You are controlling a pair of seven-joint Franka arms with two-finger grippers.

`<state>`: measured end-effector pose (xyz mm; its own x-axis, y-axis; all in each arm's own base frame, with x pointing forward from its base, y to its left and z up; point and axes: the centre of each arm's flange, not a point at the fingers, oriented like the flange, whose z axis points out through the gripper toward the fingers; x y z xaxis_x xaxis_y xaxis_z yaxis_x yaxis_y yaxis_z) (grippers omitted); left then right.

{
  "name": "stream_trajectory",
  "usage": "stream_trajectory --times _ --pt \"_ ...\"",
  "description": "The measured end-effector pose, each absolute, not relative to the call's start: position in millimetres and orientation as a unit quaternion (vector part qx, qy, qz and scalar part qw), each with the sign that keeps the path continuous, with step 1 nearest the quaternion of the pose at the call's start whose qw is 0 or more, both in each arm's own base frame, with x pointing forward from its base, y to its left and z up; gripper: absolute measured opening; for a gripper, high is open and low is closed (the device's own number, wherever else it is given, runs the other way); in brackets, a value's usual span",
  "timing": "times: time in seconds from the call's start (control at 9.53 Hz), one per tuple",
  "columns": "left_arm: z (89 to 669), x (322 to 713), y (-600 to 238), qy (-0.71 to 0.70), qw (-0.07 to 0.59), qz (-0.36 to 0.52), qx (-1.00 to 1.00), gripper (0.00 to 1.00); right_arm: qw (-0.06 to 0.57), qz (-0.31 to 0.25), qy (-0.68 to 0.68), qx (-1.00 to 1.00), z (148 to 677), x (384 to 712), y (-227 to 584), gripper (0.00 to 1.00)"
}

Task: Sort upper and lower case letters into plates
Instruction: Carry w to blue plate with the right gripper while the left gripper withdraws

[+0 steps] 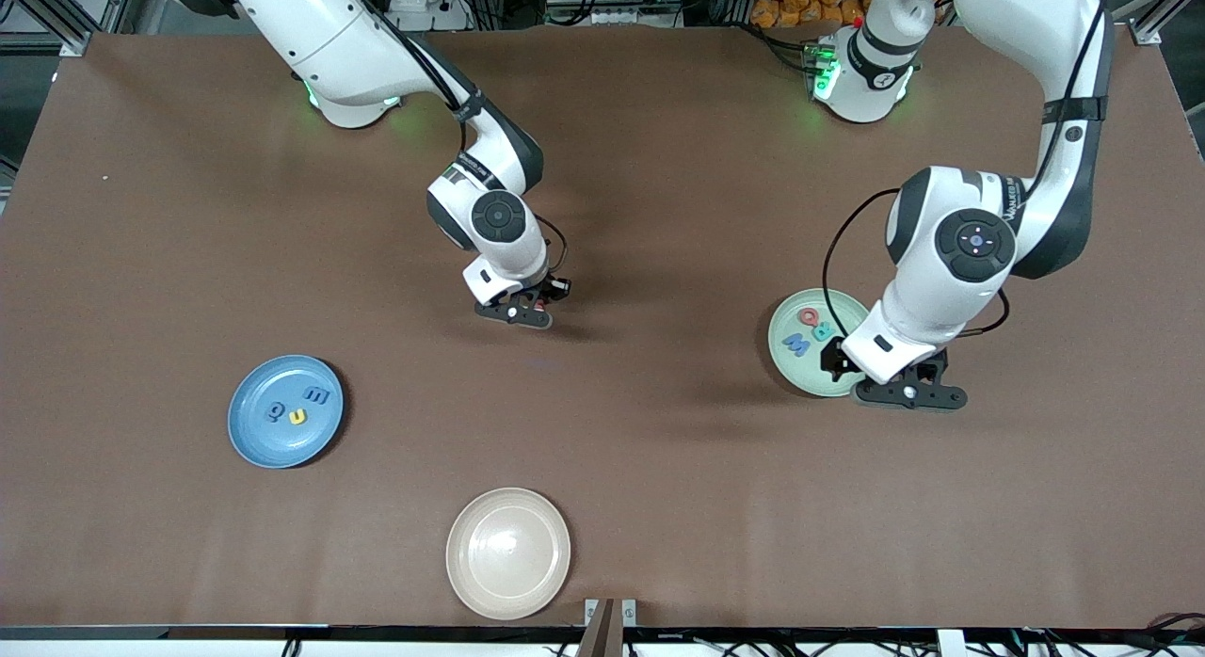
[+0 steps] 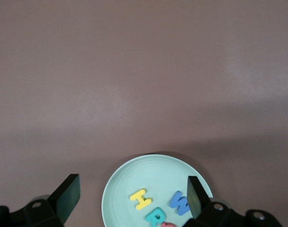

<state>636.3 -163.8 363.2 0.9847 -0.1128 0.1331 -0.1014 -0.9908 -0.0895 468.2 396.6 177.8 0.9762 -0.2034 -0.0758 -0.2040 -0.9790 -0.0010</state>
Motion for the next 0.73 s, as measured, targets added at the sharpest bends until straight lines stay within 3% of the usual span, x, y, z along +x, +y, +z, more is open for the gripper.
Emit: stream_trajectory --times 0.31,0.73 --pt "359.4 638.7 -165.4 0.037 0.041 -0.069 -0.996 1.00 0.012 0.016 0.107 -0.994 203.5 485.8 389.2 0.27" --pt "393.3 652.9 -163.5 0.030 0.040 -0.078 -0.996 1.00 -0.013 -0.014 0.077 -0.997 284.3 588.7 276.9 0.27"
